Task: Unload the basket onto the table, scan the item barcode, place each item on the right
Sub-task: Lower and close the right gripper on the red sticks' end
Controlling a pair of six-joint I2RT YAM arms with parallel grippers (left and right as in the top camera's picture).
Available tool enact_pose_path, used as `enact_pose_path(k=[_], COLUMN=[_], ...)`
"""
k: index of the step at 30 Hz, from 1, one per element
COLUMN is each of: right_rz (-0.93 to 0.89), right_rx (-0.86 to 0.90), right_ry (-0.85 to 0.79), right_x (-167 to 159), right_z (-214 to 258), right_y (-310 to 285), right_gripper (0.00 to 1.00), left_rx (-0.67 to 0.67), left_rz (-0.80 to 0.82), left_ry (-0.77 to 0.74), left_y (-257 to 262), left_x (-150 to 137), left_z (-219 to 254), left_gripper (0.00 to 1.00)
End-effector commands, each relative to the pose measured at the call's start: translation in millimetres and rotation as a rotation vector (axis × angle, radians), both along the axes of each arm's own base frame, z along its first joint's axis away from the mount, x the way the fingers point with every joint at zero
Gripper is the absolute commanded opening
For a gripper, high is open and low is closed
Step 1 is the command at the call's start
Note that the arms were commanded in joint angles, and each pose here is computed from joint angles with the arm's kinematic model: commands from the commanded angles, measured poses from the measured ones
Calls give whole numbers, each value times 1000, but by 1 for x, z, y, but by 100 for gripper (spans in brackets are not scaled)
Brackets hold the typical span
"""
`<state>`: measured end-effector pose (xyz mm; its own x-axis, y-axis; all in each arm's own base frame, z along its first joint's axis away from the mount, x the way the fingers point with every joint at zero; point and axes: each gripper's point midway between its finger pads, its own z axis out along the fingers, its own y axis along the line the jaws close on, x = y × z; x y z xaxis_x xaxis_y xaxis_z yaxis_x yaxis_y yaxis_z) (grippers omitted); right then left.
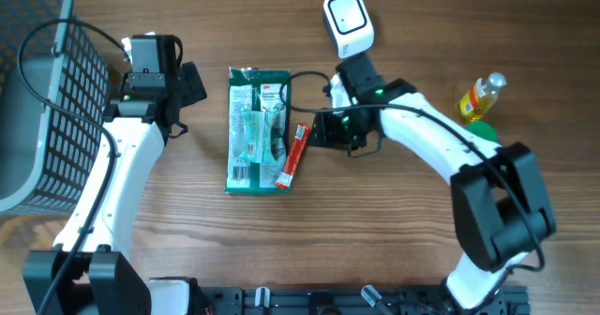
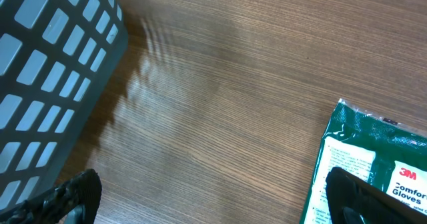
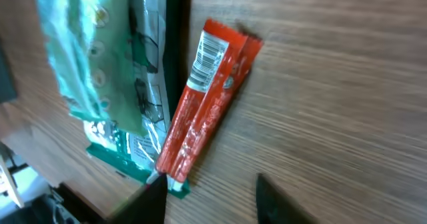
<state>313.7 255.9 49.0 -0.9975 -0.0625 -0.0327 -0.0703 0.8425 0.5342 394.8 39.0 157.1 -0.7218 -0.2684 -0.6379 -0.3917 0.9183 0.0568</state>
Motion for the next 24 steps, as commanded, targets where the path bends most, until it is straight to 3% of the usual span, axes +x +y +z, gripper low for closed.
enact_pose_path(k=[1, 5, 9, 15, 24], right_rz=[-38, -45, -136, -150, -137], right_rx=[8, 24, -89, -199, -205], right_ry=[83, 55, 5, -100, -116], right_x=[-14, -16, -14, -13, -14], right_z=[-14, -13, -22, -29, -31], right_y=[19, 42, 43, 43, 48], right_gripper=[24, 13, 5, 4, 4], left_rx=[12, 12, 12, 12, 12], left_rz=[4, 4, 4, 4, 4], left_ry=[-12, -12, -12, -12, -12], left_y=[3, 3, 3, 3, 3], left_x=[2, 2, 2, 2, 2], left_z=[5, 5, 5, 5, 5], left_gripper=[100, 100, 100, 100, 100])
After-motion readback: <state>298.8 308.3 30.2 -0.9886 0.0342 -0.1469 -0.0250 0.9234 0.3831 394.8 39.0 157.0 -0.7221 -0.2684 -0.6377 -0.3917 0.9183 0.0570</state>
